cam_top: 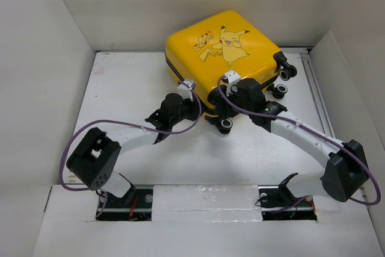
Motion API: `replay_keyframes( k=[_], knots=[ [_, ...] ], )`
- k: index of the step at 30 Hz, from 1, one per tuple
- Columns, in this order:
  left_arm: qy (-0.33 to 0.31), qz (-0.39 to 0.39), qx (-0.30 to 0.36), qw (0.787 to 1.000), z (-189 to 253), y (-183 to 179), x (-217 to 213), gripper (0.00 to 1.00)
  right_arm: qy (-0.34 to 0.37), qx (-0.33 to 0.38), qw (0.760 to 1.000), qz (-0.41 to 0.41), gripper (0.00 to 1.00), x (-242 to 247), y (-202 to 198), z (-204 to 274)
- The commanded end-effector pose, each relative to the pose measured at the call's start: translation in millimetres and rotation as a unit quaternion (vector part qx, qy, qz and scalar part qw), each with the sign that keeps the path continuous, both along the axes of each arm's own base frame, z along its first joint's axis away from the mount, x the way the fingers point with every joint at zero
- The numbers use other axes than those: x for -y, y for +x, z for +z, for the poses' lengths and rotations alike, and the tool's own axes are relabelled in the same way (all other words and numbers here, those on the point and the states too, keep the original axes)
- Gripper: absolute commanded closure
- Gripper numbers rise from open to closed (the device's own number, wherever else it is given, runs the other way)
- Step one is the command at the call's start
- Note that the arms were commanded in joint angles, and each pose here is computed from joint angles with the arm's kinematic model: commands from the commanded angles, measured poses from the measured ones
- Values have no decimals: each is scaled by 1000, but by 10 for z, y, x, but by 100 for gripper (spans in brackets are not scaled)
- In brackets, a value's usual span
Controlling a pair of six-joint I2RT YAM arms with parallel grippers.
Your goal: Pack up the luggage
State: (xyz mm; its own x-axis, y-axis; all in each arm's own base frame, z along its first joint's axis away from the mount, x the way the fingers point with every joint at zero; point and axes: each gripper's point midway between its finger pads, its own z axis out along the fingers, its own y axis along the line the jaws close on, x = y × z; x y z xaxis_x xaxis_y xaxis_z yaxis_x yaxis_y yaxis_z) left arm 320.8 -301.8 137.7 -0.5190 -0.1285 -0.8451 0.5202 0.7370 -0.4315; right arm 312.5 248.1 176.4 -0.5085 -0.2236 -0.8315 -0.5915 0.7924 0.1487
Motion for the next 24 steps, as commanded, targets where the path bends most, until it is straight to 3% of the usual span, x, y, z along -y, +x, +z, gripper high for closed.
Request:
replay_keyframes(
  k=[1, 3, 9, 20, 24],
  knots=[
    [27, 39, 6, 999, -70, 214, -85, 100, 32, 30, 999, 23, 67, -163, 192, 105],
    [46, 65, -1, 997, -124, 258, -176, 100, 31, 28, 999, 18, 83, -115, 189, 80],
    [74, 151, -32, 985, -240, 376, -520, 100, 24, 10, 1000, 1, 100, 62, 128, -100],
    [142, 310, -36, 939, -304, 532, -1098, 100, 11, -21, 1000, 12, 100, 124, -1, -319],
    [124, 342, -22, 931, -146, 659, -1215, 100, 5, -13, 1000, 7, 100, 189, -39, -270]
  ],
)
